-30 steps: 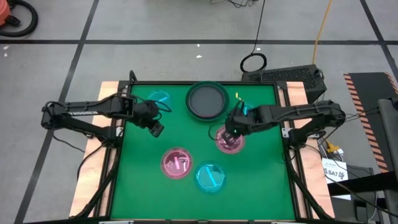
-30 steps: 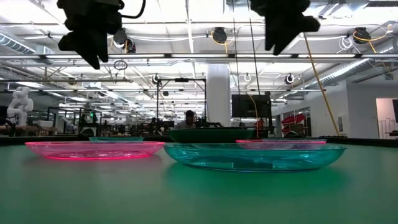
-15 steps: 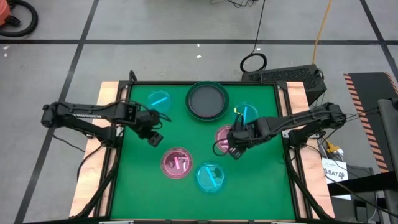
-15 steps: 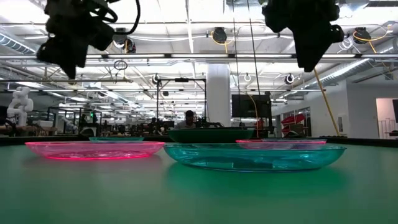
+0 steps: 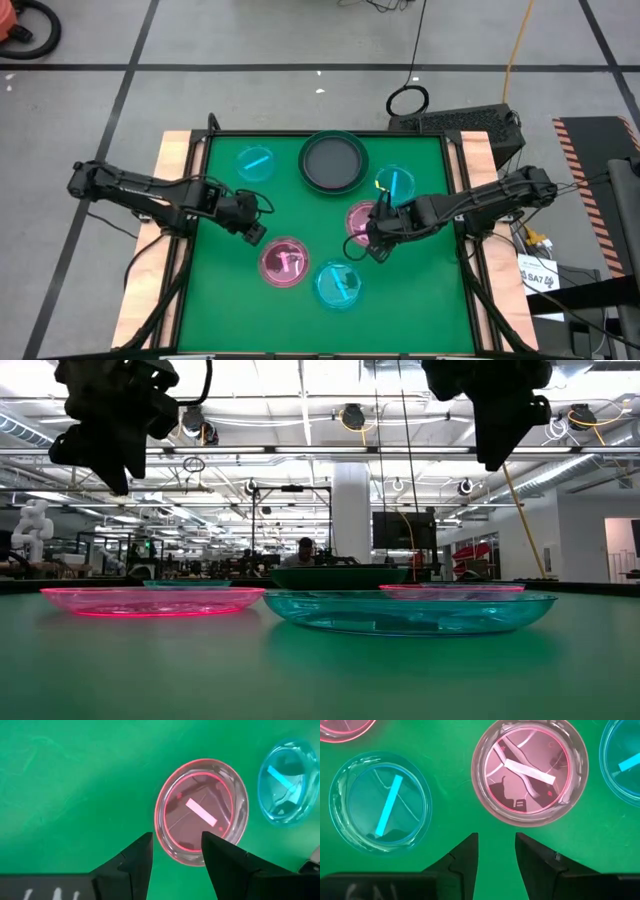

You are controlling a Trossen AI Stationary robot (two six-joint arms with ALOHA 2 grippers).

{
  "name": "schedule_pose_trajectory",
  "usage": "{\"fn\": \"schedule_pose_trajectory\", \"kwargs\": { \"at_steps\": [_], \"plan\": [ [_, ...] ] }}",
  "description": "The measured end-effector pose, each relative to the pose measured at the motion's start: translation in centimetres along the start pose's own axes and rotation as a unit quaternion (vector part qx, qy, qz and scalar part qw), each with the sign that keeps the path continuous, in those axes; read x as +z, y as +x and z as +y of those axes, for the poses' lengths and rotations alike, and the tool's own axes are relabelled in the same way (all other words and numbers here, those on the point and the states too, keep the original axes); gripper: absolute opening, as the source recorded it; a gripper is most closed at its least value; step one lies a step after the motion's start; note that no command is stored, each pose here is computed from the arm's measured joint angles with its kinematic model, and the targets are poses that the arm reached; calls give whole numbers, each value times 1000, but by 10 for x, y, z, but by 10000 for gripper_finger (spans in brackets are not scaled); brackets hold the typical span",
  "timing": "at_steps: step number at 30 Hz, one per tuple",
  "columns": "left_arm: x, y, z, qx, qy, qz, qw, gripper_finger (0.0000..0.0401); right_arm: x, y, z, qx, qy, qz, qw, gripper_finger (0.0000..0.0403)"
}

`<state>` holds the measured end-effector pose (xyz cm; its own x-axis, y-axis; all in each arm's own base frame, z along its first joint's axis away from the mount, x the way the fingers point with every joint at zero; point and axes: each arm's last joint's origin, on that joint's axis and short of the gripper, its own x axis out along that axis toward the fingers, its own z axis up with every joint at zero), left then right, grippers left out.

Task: Stack plastic plates
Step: Stack the left pink plate on top of the black plate

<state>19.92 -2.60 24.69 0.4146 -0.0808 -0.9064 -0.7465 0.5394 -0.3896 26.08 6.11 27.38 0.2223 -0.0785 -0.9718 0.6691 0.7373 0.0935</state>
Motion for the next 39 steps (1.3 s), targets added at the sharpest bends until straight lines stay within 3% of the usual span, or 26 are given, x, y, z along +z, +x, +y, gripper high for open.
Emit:
{"fn": "schedule_pose_trajectory", "kwargs": {
  "at_steps": [14, 20, 32, 39],
  "plan": [
    [8, 56, -10, 33, 59, 114, 991, 174, -4, -1, 2, 1, 0, 0, 1000, 125],
    [12, 80, -17, 25, 66, 123, 990, 174, -15, -2, 9, 5, -4, 3, 1000, 125],
    [25, 95, -9, 46, 100, 124, 986, 175, -37, -6, 18, -1, -8, 13, 1000, 125],
    [26, 117, -5, 52, 111, 166, 979, 175, -44, -7, 21, -8, 2, -7, 1000, 125]
  ]
}}
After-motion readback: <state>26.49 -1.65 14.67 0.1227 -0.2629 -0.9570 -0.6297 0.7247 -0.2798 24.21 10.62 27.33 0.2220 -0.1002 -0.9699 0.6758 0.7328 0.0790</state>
